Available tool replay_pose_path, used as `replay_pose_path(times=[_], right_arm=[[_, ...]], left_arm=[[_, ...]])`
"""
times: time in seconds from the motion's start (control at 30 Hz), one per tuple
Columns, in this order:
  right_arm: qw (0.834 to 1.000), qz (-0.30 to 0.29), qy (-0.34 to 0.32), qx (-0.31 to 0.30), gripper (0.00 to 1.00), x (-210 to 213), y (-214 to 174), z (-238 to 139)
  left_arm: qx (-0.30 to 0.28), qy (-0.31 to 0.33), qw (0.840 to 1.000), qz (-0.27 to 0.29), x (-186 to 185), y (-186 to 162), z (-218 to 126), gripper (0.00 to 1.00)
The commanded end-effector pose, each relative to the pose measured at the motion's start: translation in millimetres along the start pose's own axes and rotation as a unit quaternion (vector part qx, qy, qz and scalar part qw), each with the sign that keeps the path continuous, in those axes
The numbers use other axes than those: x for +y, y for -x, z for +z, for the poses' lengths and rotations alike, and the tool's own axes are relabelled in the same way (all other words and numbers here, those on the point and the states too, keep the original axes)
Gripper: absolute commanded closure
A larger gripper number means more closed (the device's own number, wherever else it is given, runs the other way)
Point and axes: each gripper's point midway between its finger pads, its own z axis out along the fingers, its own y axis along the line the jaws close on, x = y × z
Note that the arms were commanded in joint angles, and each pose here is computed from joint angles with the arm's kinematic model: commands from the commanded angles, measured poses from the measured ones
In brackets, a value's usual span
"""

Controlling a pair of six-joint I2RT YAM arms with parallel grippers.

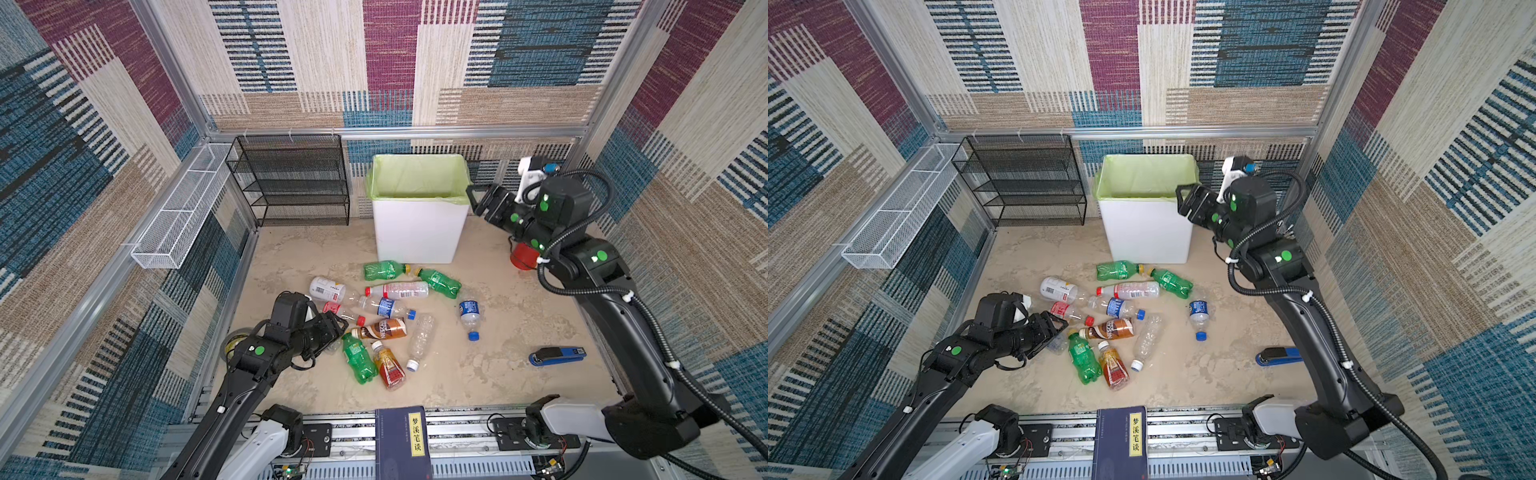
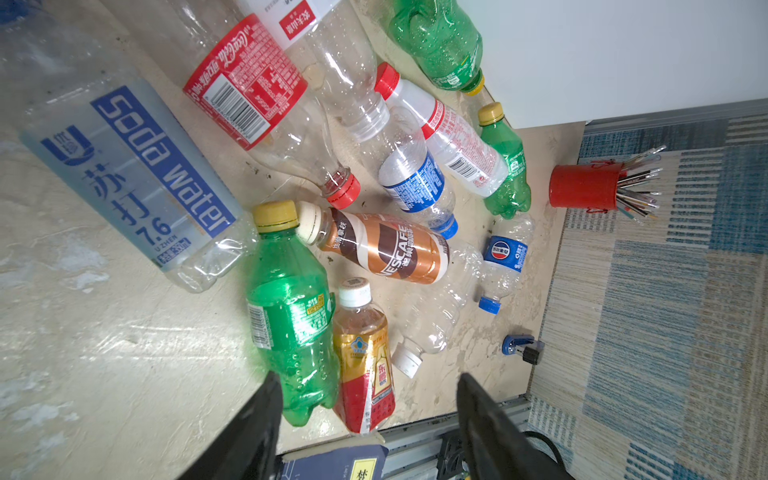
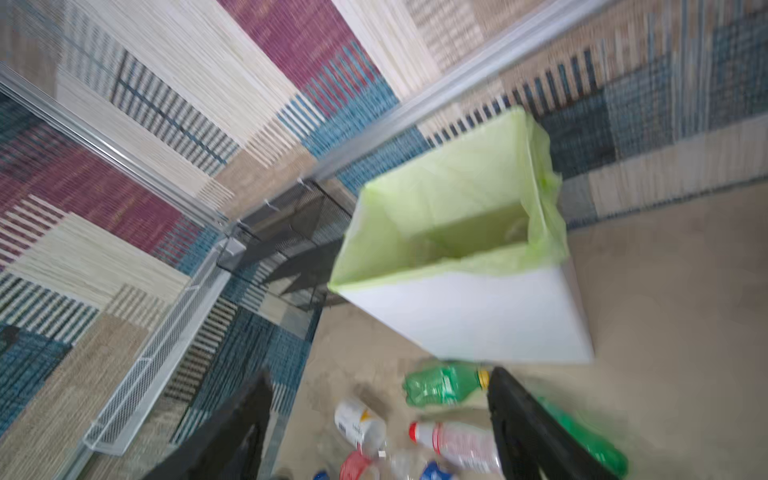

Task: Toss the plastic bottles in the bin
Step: 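Open right gripper over the bin to drop the red-label bottle, then return right gripper over the pile while left lowers onto 'soda water' bottle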

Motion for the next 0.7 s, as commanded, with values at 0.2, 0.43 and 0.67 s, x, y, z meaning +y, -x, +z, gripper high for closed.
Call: replay_pose_path(times=[0.2, 0.43, 0.67], right_arm=[[0.987, 0.091, -0.066, 0.113, 0.22, -89.6, -128.8, -14.8], [0.967, 0.109, -0.087, 0.215, 0.22, -131.3, -211.9, -10.7], [0.955, 0.061, -0.067, 0.283, 0.21, -136.6, -243.5, 3.8]], left_arm=[[-0.012, 0.103, 0.993, -0.062, 48.6, -3.6, -0.8, 0.31], [-0.042, 0.190, 0.966, -0.172, 91.9, -6.0, -4.1, 0.30], [-0.063, 0.222, 0.935, -0.268, 106.9, 0.0, 2.3, 0.29]])
